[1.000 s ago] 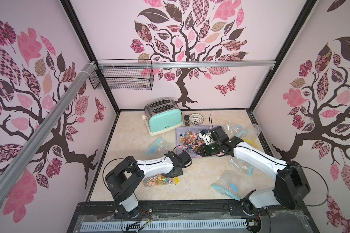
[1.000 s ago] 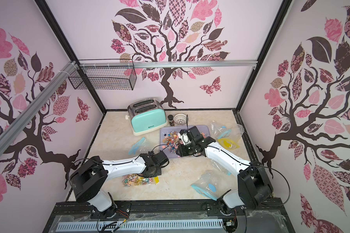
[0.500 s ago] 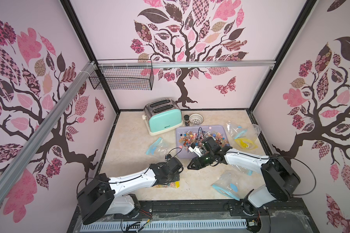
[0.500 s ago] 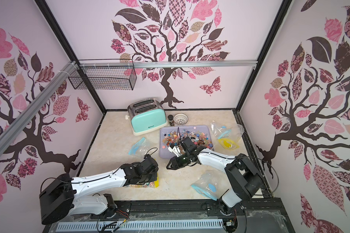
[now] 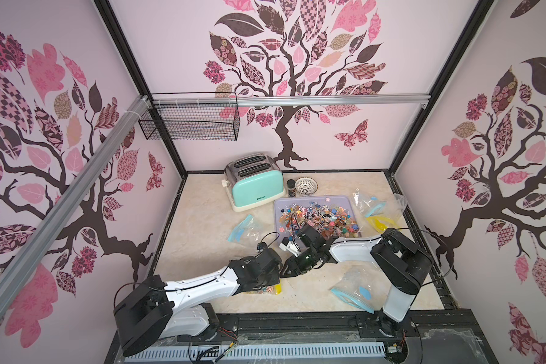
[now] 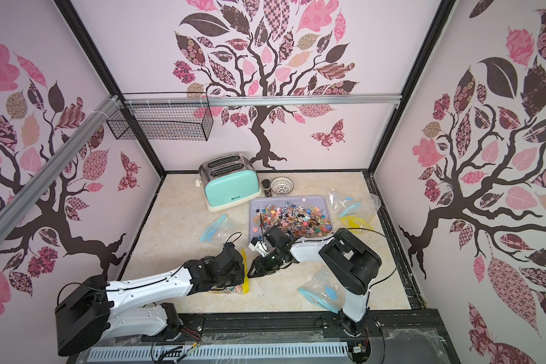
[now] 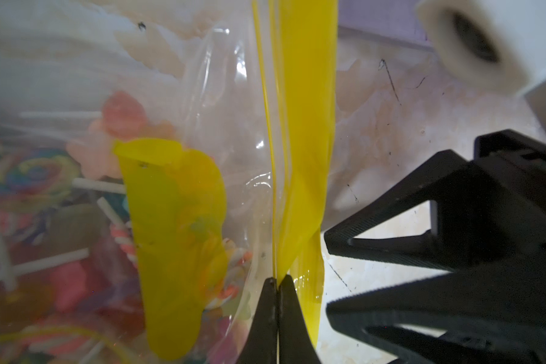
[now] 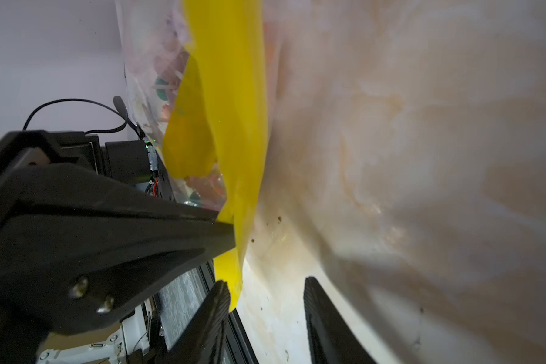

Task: Pour candies out of the ziploc bag
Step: Open the ziploc bag at the center of the board.

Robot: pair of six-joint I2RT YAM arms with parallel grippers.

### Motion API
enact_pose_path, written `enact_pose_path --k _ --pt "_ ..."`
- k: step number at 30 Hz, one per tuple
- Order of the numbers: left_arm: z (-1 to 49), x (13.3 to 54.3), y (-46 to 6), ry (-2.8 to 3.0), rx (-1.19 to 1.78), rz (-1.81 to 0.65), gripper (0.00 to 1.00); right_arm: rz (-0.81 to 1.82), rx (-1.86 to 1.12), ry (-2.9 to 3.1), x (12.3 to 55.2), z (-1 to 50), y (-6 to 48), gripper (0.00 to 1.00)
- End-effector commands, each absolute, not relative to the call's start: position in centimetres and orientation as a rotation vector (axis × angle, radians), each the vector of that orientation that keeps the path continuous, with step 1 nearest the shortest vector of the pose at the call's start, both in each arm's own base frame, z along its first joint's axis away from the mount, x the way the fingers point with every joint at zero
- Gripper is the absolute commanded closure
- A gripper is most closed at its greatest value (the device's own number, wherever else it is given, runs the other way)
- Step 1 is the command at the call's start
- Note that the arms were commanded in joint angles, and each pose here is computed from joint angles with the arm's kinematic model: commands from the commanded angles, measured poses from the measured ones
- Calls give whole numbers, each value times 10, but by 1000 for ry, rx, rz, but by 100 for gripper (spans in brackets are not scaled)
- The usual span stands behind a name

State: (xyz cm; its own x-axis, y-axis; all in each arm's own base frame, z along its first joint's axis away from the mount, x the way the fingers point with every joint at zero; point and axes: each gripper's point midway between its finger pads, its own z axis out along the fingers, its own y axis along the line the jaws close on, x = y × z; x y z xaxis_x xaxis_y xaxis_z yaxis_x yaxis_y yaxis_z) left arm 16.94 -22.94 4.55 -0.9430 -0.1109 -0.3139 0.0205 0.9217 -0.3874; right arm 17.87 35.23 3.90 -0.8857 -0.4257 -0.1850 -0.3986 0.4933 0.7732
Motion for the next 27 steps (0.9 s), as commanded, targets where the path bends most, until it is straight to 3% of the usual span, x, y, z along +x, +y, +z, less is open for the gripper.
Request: enact_pose_path --k 1,16,27 --pt "54 171 -238 2712 -67 -635 100 -1407 753 -2710 192 45 364 61" --pt "56 171 -240 2701 -66 -663 100 -1368 726 -2740 214 33 381 79" --pt "54 171 -236 2704 -87 -637 100 -1456 763 -2697 211 53 386 77"
